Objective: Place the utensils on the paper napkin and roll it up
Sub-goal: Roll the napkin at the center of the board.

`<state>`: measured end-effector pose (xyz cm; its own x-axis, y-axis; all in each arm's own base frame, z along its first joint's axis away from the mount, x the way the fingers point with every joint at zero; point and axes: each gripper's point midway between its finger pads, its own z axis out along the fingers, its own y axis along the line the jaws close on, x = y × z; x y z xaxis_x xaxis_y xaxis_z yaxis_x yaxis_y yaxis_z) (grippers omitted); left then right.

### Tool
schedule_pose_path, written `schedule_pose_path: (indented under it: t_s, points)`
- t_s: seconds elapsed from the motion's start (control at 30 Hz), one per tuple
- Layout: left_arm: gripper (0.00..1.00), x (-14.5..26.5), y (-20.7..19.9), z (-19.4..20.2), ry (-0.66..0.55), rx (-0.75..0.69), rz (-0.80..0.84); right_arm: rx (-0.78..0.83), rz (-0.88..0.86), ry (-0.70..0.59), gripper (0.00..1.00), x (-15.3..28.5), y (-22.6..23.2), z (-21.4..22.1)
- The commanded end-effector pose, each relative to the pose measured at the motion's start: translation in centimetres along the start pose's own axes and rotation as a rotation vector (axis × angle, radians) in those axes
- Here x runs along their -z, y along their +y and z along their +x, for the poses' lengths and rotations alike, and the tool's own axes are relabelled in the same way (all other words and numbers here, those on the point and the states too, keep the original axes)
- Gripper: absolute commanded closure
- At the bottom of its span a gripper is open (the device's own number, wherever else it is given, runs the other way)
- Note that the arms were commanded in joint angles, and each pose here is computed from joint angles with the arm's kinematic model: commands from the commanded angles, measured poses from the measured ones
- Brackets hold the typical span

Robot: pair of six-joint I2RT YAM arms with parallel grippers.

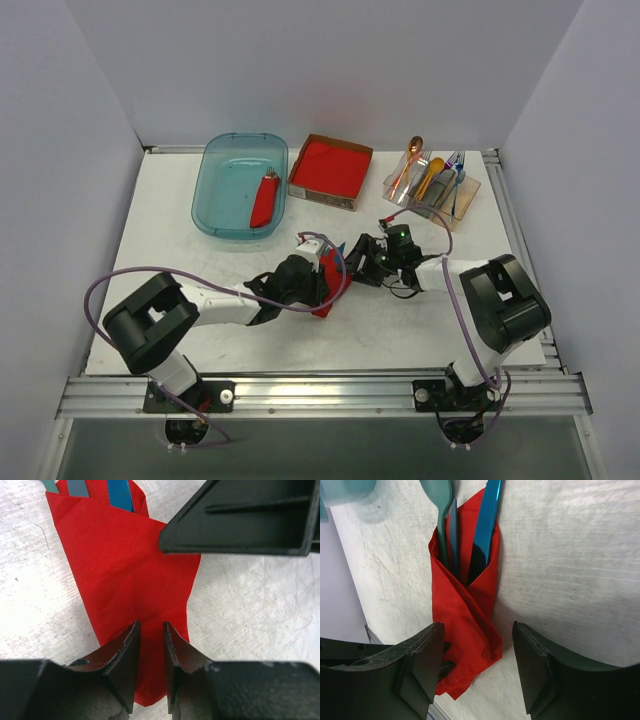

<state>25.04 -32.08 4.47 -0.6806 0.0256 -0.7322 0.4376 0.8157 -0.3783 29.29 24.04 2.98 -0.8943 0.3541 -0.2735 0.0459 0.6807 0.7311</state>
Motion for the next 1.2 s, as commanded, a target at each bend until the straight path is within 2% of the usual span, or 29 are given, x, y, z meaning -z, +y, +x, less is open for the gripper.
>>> schedule_pose_path:
  t_s: [0.0,0.13,0.2,0.23,0.33,0.4,0.43,0.5,0.53,0.6,0.63,0.67,0.77,0.9,1.17]
  points:
    - [0.66,0.4,-1.0,-2.0,-0.067,0.011,0.027,0.025,0.016,-0.006,0.44,-0.2,0.0,0.3]
    - [0.66,0.5,-1.1,-2.1,-0.070,0.011,0.029,0.021,0.026,0.002,0.49,-0.4,-0.3,0.6]
    - [0.66,0.6,-1.1,-2.2,-0.072,0.011,0.028,0.018,0.033,0.004,0.57,-0.4,-0.5,0.8]
    - [0.66,0.6,-1.1,-2.2,-0.073,0.011,0.027,0.016,0.035,0.004,0.62,-0.4,-0.6,0.9]
    - [0.66,0.7,-1.2,-2.5,-0.081,0.012,0.028,0.013,0.033,0.004,0.86,-0.5,-0.6,0.9]
    - [0.66,0.9,-1.2,-2.6,-0.082,0.008,0.027,0.012,0.029,0.003,0.95,-0.5,-0.6,0.8]
    - [0.63,1.1,-1.3,-2.8,-0.087,0.008,0.026,0.013,0.024,-0.002,0.99,-0.5,-0.3,0.6]
    - [0.57,1.7,-1.1,-3.1,-0.093,0.003,0.013,0.017,0.018,-0.004,1.00,-0.5,0.0,0.3]
    - [0.49,2.1,-1.0,-3.2,-0.098,0.001,0.009,0.017,0.014,-0.005,1.00,-0.6,0.3,0.1]
    - [0.40,3.4,-0.8,-3.6,-0.116,-0.004,-0.001,0.020,0.011,-0.002,1.00,-0.7,0.5,-0.1]
    - [0.29,3.8,-0.5,-3.8,-0.129,-0.009,-0.021,0.021,0.010,-0.001,1.00,-0.8,0.6,-0.1]
    - [0.26,4.7,-0.7,-4.4,-0.151,-0.008,-0.017,0.022,0.008,-0.001,1.00,-0.9,0.7,-0.2]
    - [0.21,6.0,-0.6,-3.9,-0.144,-0.041,-0.017,0.023,0.005,0.003,1.00,-1.1,0.8,-0.4]
    - [0.20,6.4,-0.5,-2.6,-0.119,-0.055,-0.021,0.022,0.000,0.002,1.00,-1.2,1.0,-0.5]
    - [0.19,4.7,0.3,0.5,-0.030,-0.083,-0.082,0.028,-0.006,0.001,1.00,-1.2,1.6,-0.9]
